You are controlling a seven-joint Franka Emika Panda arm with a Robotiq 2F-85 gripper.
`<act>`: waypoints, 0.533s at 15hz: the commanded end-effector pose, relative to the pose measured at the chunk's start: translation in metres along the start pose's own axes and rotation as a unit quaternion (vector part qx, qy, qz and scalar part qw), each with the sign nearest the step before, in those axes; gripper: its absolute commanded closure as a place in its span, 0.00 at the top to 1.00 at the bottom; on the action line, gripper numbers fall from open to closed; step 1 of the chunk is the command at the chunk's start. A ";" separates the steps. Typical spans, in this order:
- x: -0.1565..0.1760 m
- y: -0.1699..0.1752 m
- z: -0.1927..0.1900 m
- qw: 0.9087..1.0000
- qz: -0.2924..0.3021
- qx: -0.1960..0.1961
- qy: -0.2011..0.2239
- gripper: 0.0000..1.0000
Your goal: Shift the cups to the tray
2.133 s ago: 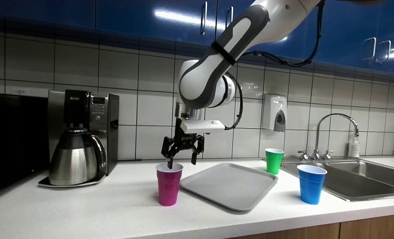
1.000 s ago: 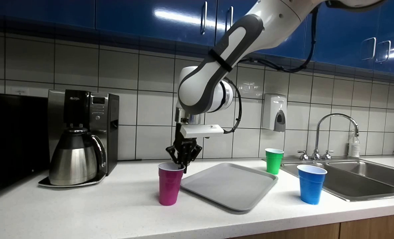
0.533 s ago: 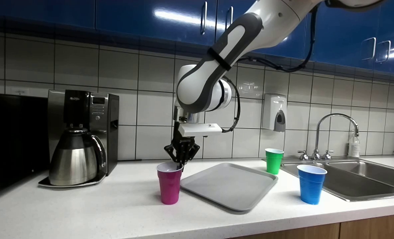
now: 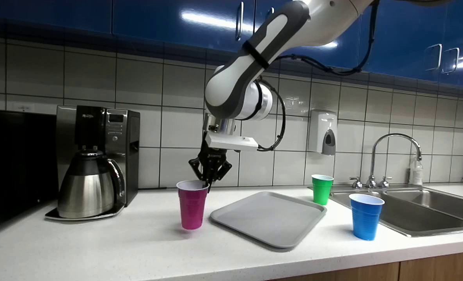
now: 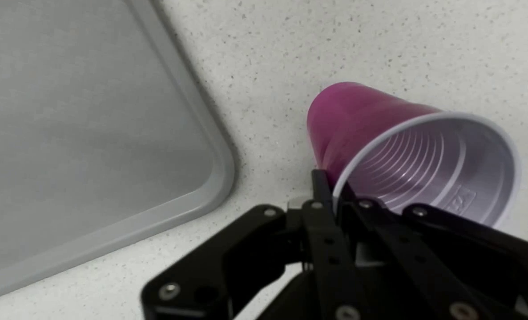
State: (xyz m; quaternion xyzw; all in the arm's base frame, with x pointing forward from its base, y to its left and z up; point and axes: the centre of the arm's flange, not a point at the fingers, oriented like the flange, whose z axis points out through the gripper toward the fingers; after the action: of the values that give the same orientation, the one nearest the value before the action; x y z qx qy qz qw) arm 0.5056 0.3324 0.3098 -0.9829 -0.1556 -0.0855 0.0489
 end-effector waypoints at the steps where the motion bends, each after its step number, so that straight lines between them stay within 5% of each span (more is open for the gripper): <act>1: 0.001 0.019 -0.039 0.999 0.032 0.017 0.019 0.01; 8: 0.015 0.083 -0.067 0.995 0.090 0.007 0.046 0.01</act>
State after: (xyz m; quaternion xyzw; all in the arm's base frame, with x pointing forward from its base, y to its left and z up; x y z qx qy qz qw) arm 0.5355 0.2781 0.3618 -0.9868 -0.0798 -0.1210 0.0718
